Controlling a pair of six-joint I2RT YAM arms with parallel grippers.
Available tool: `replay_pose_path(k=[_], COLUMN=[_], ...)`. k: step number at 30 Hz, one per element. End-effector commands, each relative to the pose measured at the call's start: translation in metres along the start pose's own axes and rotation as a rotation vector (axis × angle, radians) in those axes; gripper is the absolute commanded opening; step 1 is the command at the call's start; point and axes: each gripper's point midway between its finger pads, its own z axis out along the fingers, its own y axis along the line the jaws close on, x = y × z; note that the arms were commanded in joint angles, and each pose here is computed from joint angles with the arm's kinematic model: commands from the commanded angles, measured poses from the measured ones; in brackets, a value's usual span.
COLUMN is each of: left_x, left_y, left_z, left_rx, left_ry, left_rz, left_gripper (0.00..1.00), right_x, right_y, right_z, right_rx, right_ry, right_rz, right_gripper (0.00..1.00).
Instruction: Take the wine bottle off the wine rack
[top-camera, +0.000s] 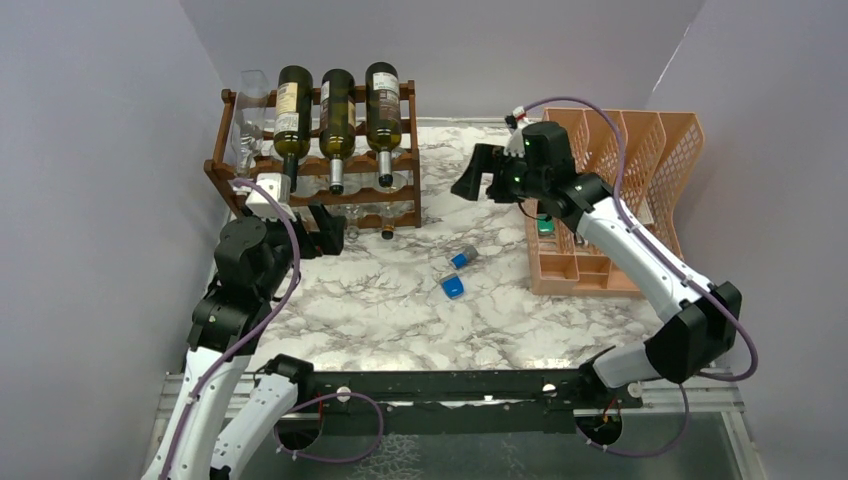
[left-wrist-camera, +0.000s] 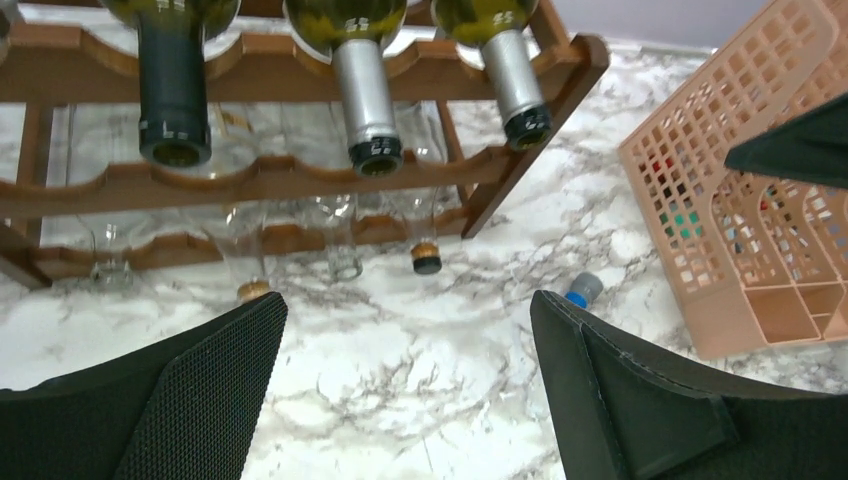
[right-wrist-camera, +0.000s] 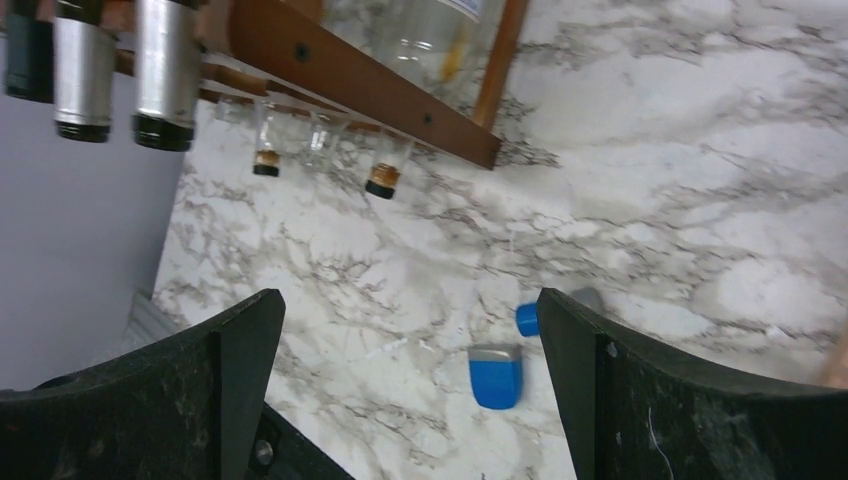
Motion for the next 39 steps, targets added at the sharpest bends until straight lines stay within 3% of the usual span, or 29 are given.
replay_pose_path(k=[1,7,14,18,21,25,32,39], left_x=[0.017,0.015,0.025,0.001,-0.013,-0.016,-0.009,-0.009], left_y=[0.013,0.015,-0.007,-0.024,-0.023,-0.029,-0.028,-0.027], left_z=[-0.012,-0.027,-0.026,-0.031,-0.042,-0.044,-0.045,-0.048], left_rx=[-0.086,-0.106,-0.021,0.066,0.043,0.111,0.124,0.111], left_ry=[0.090,0.068,0.246,0.138,0.055,-0.024,-0.018,-0.003], left_rz=[-0.029,-0.086,-0.089,-0.122,-0.199,-0.171,-0.117,-0.120], left_gripper=[0.99,0.99,0.99,0.99,0.99,0.99,0.99,0.99], right_x=[-0.033,-0.075,-0.110,-0.124,-0.130,-0.130,-0.115,-0.103], right_y=[0.056,0.094,0.115,0.120,0.123,0.126,0.127,0.108], right_z=[0.002,0.018,0.062,0.084,0.100,0.120,0.154,0.180], right_rx=[-0.220,-0.365,-0.426,-0.452,-0.473,-0.490,-0.473,-0.345], right_ry=[-0.039,-0.088,-0.073,-0.088,-0.087,-0.079,-0.051,-0.051], right_rz=[-0.013,-0.021,0.011,0.024,0.036,0.051,0.069,0.138], right_gripper=[0.99,0.99,0.99,1.00,1.00,1.00,1.00,1.00])
